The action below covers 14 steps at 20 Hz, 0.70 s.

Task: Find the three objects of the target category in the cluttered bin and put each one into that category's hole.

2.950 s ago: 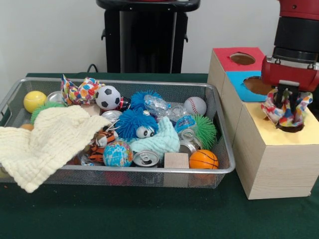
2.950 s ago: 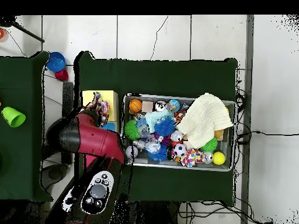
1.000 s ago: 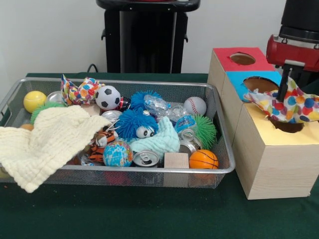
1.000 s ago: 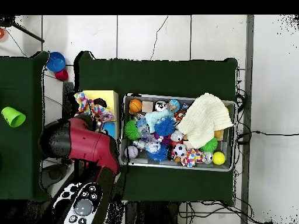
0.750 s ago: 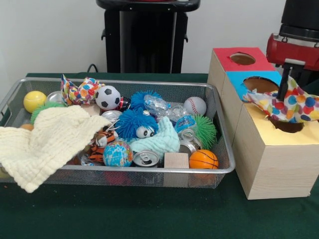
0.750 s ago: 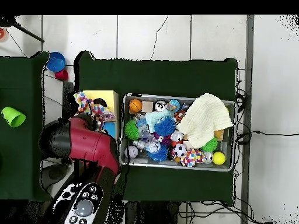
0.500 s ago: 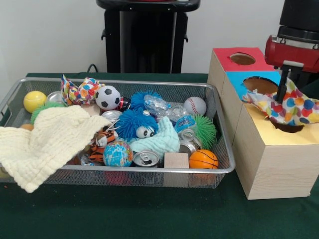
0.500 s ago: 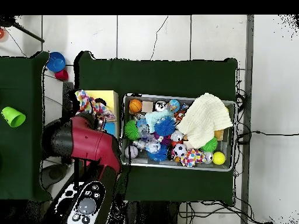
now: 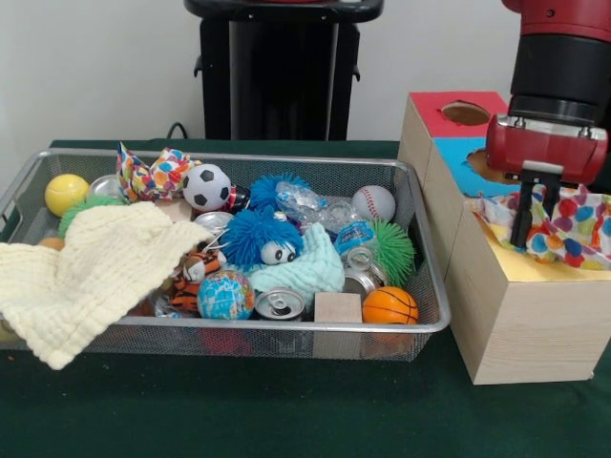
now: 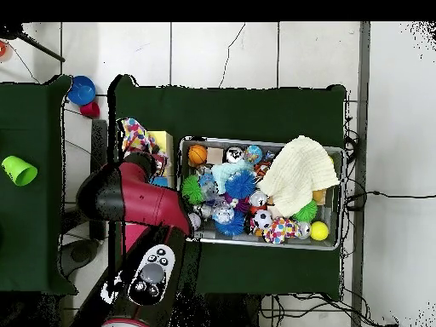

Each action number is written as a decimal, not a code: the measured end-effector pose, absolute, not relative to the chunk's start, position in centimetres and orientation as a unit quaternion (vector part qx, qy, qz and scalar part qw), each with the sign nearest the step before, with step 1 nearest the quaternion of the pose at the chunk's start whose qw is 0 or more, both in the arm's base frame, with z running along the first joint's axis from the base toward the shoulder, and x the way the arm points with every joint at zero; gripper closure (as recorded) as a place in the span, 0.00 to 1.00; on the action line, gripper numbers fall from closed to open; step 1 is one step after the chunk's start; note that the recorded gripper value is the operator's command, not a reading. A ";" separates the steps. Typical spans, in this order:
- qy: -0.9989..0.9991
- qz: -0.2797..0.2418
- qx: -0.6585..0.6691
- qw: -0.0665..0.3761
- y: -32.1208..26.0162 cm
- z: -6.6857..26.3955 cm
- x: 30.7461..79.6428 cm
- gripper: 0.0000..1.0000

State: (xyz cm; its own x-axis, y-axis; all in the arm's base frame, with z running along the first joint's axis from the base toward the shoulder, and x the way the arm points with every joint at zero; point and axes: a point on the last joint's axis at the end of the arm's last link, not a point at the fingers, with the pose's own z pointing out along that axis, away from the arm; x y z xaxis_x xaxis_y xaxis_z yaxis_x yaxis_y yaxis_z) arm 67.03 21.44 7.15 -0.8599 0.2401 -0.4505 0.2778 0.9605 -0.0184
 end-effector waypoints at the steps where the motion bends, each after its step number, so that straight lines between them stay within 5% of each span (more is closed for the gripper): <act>1: 0.964 -0.041 0.133 0.229 21.5 7.1 67.1 1.00; 14: 0.969 -0.025 0.153 0.193 21.2 7.6 67.8 1.00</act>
